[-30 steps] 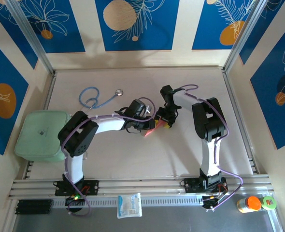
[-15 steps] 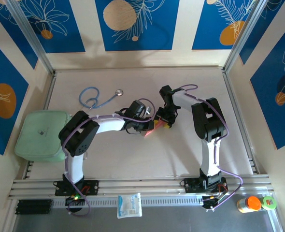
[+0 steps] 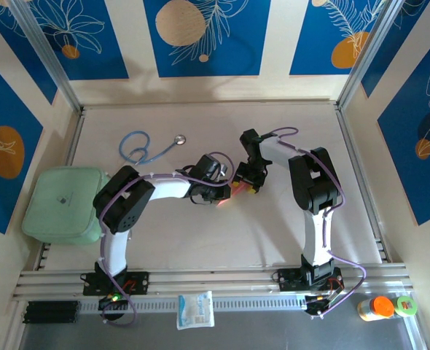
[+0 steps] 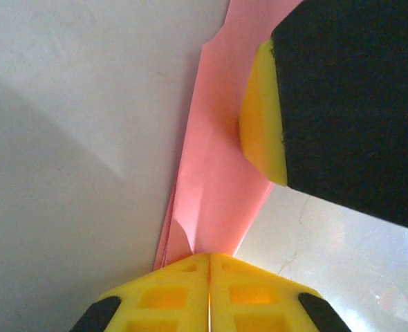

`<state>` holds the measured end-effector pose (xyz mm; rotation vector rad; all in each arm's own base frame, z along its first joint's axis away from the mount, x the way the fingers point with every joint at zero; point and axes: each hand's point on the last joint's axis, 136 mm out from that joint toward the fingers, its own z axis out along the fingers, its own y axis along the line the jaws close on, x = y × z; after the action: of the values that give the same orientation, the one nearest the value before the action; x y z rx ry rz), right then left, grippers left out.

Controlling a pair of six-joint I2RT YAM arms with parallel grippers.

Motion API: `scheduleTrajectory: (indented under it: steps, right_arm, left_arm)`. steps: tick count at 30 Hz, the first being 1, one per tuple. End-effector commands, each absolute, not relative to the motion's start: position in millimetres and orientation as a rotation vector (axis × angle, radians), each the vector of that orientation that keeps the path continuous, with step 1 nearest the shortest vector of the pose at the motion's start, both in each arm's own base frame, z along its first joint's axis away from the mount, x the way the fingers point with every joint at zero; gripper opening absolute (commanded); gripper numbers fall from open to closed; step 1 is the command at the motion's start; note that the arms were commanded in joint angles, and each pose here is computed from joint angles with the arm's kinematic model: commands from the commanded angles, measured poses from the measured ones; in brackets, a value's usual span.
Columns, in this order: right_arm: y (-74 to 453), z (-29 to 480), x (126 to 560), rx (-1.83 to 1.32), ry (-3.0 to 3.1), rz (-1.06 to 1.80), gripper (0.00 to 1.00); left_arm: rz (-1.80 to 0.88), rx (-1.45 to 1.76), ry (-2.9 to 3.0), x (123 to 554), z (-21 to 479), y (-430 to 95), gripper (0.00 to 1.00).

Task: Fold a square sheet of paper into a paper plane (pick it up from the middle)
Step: Fold the wing for the fifth time at the center of the table.

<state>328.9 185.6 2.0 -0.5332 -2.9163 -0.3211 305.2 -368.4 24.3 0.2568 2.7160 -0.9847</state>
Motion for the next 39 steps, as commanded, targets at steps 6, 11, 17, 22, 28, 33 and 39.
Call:
scheduleTrajectory:
  steps: [6,11,17,22,28,33,39]
  right_arm:
    - [134,-99,287,-0.519,-2.831,0.125,0.52]
    - [146,-84,297,-0.511,-2.864,0.019,0.51]
    - [165,-21,329,-0.501,-3.007,-0.258,0.53]
    - [165,33,339,-0.523,-3.095,-0.459,0.56]
    - [164,68,336,-0.485,-3.174,-0.678,0.53]
    - [190,77,338,-0.361,-3.170,-0.921,0.39]
    - [218,74,345,-0.294,-3.139,-1.048,0.20]
  left_arm:
    - [-0.904,0.200,2.776,306,9,-357,0.08]
    - [-0.884,0.186,2.809,303,4,-354,0.07]
    - [-0.877,0.191,2.840,297,-1,-352,0.06]
    - [-0.878,0.196,2.852,296,-3,-352,0.05]
    - [-0.890,0.209,2.850,296,-2,-354,0.04]
    - [-0.894,0.217,2.848,295,-1,-355,0.04]
    - [-0.893,0.216,2.848,295,-1,-354,0.04]
